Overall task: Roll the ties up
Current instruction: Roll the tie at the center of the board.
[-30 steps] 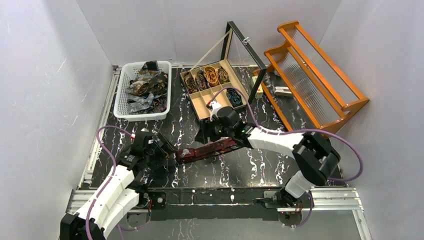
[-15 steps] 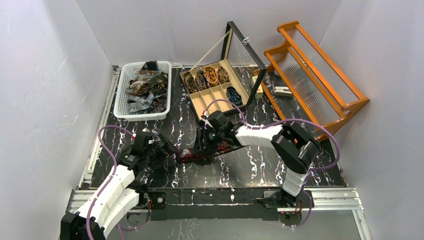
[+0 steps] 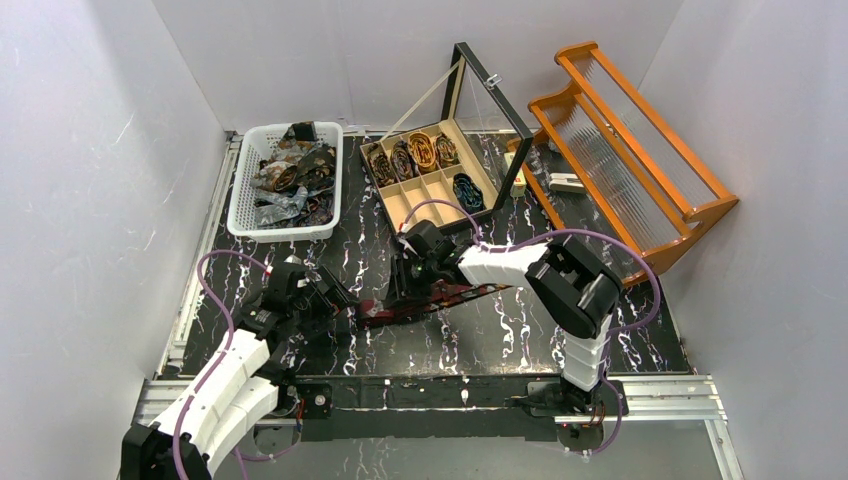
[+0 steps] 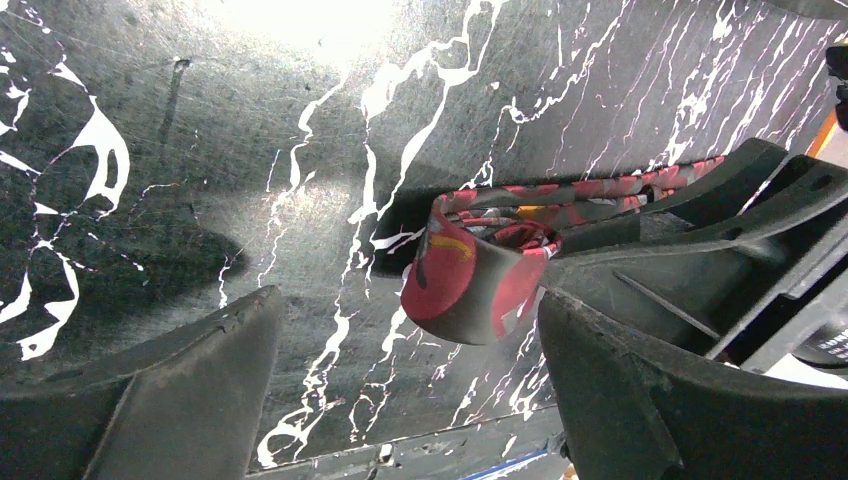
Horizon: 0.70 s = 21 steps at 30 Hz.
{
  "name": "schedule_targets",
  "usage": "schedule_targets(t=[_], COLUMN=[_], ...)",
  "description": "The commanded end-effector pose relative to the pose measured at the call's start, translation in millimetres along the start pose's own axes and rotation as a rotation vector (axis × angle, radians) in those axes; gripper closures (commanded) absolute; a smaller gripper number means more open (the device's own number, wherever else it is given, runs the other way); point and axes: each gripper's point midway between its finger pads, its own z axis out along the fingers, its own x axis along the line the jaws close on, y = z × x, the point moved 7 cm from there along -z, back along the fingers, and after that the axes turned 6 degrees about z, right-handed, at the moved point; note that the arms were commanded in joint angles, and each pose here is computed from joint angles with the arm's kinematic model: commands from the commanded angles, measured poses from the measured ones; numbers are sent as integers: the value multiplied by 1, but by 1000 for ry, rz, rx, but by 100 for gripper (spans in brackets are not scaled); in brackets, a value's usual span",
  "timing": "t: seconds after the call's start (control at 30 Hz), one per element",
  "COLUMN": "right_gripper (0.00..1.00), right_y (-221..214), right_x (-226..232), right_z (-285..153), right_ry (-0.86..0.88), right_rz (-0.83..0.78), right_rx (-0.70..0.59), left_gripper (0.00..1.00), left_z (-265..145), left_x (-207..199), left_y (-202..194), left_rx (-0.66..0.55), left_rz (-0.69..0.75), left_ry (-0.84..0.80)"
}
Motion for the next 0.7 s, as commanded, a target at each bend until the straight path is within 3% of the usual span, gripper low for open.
schedule_targets(t=[0.0,0.2,0.47,0.67], right_gripper=[59,60,61,63], right_y=[-1,2,-1,-2], right_x=[-14,-23,-28,-31], right_z=[1,6,7,9], right_ry=[-98,-133,-161,-165], right_rz=[-24,-81,-77,-62], right_rx=[-16,7,15,26], left_gripper=[6,8,25,29], left_z=[1,3,10,17], left_x=[5,1,-2,-5], left_y=[-4,-7,-13,-15], left_rx=[18,33,59,55], left_rz=[10,31,39,60], left_ry=[5,-61,-155,-230])
